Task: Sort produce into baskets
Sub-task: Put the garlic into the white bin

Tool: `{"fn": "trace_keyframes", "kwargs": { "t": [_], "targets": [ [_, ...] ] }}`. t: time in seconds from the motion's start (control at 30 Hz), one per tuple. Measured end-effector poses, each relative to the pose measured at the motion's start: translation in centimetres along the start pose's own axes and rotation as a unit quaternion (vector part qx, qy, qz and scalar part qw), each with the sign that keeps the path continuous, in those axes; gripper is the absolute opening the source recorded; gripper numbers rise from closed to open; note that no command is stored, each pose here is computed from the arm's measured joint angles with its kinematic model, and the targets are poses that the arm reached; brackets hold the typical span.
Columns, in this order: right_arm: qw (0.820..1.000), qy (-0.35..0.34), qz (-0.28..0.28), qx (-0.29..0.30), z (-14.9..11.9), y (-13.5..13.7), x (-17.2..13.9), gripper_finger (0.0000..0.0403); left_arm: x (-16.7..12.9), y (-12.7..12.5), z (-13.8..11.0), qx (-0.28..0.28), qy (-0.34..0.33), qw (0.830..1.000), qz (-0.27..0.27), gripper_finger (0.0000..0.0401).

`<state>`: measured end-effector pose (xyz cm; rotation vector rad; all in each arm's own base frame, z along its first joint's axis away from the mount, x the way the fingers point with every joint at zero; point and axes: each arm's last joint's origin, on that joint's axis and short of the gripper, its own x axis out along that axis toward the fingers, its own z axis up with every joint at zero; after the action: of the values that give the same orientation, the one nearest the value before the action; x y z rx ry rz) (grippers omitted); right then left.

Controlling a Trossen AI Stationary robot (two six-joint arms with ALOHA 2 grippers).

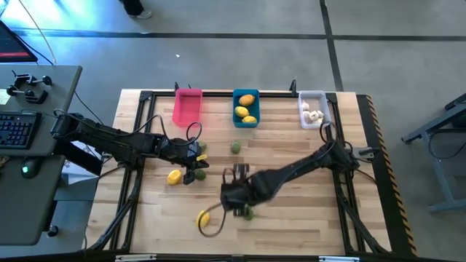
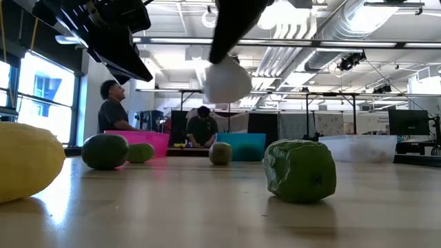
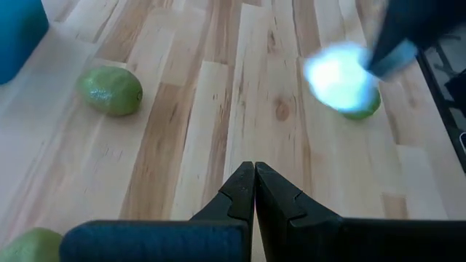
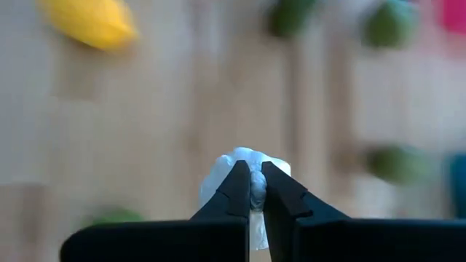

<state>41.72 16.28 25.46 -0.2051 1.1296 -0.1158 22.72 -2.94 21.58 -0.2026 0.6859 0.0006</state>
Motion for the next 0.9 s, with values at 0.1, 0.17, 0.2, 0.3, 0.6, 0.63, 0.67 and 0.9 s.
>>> {"fn": "trace_keyframes", "kwargs": {
  "t": [0.1,0.17,0.2,0.3,0.6,0.63,0.67,0.9],
  "targets": [
    [0.999,0.032,-0.034,0.012,-0.4,-2.6,-0.2,0.0001,0.0,0.0,0.0,-0.004,-0.001,1.0,0.001,0.0],
    [0.997,0.046,-0.047,0.036,-1.0,-4.4,0.0,0.0001,0.0,0.0,0.0,-0.007,-0.003,1.0,0.003,0.0],
    [0.996,0.051,-0.055,0.048,-1.5,-5.4,0.0,0.0001,0.0,0.0,0.1,-0.008,-0.004,1.0,0.007,0.0],
    [0.991,0.058,-0.08,0.091,-3.5,-8.6,0.1,0.0001,0.0,0.1,0.1,-0.008,-0.01,1.0,0.015,0.0],
    [0.947,0.063,-0.145,0.281,-14.5,-20.3,-0.5,0.0,0.0,0.1,0.6,-0.01,-0.043,0.998,0.035,0.0],
    [0.936,0.064,-0.157,0.309,-16.0,-21.5,-1.0,0.0,0.0,0.1,0.7,-0.011,-0.046,0.998,0.045,0.0],
    [0.923,0.063,-0.176,0.336,-17.5,-22.7,-1.6,0.0,0.0,0.2,0.7,-0.012,-0.049,0.997,0.056,0.0],
    [0.841,0.026,-0.291,0.456,-25.9,-28.0,-5.9,0.0,-0.1,0.6,0.8,-0.049,-0.071,0.989,0.116,0.0]
  ]
}}
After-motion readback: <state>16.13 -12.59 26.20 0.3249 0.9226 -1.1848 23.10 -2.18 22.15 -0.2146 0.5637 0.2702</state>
